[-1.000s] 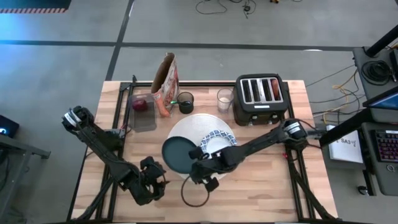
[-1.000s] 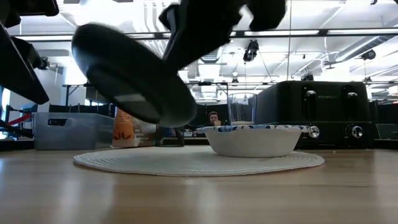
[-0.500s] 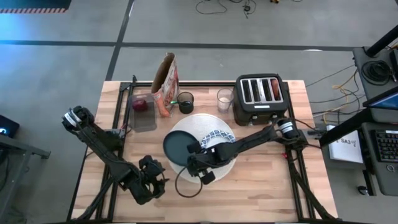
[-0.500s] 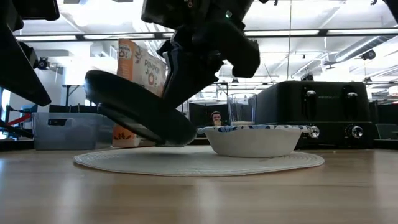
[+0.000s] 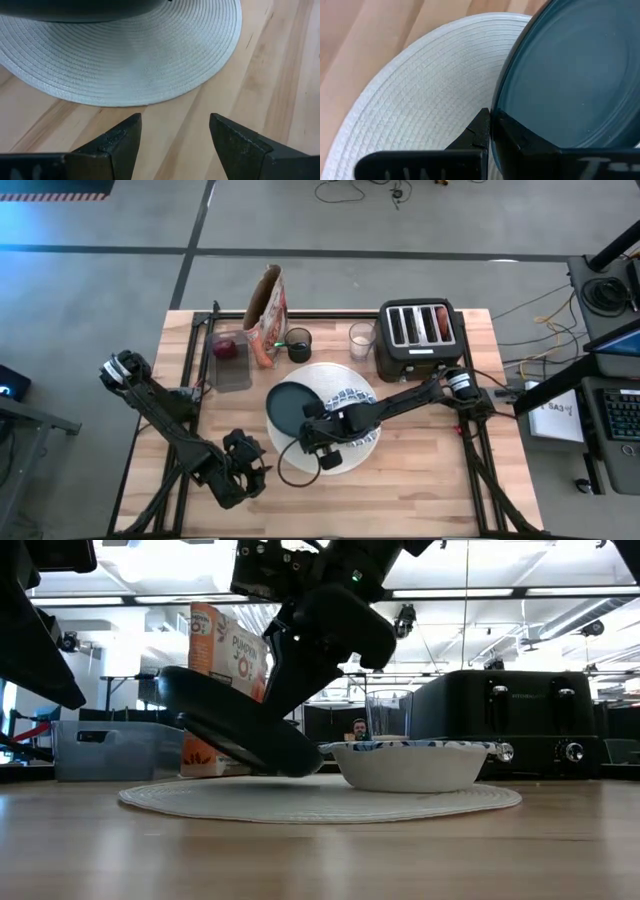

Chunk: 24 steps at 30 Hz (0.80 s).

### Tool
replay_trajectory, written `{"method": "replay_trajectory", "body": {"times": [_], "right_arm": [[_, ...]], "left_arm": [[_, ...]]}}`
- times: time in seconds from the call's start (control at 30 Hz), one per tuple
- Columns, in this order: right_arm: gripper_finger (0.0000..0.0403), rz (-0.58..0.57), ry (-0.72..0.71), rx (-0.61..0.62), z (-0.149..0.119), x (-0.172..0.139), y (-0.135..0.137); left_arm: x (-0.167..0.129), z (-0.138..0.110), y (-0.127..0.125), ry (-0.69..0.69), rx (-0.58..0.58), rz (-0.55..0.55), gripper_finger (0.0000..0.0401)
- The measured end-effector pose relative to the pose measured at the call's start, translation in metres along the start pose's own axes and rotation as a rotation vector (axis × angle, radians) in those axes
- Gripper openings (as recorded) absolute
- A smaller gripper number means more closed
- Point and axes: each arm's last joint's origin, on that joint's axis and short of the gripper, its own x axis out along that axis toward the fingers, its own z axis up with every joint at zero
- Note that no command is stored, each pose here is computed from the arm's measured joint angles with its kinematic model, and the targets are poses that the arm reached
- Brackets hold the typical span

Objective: Arrange a breakfast setting
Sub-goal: Put the dark blue plate to the right of the white patterned bowl on the white placemat, then adjust the white placemat

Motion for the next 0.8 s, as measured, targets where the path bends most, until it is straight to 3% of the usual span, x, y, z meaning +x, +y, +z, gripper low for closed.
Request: {"method": "replay_trajectory", "body": {"times": [0.17,0.4,0.6,0.8], "right_arm": [[0.0015,0.002,0.001,0.032,0.000,0.000,0.000],[0.0056,0.001,0.004,0.013,-0.001,0.000,0.000],[0.0076,0.013,0.003,0.092,0.005,-0.010,-0.002],[0.0062,0.209,0.002,0.247,0.010,-0.029,0.001]], "left_arm": [[0.000,0.000,0.001,0.002,0.005,0.006,0.0219],[0.000,0.000,0.001,0.003,0.009,0.011,0.0219],[0.000,0.000,0.001,0.004,0.009,0.012,0.0219],[0.000,-0.001,0.001,0.004,0.009,0.012,0.0219]]}}
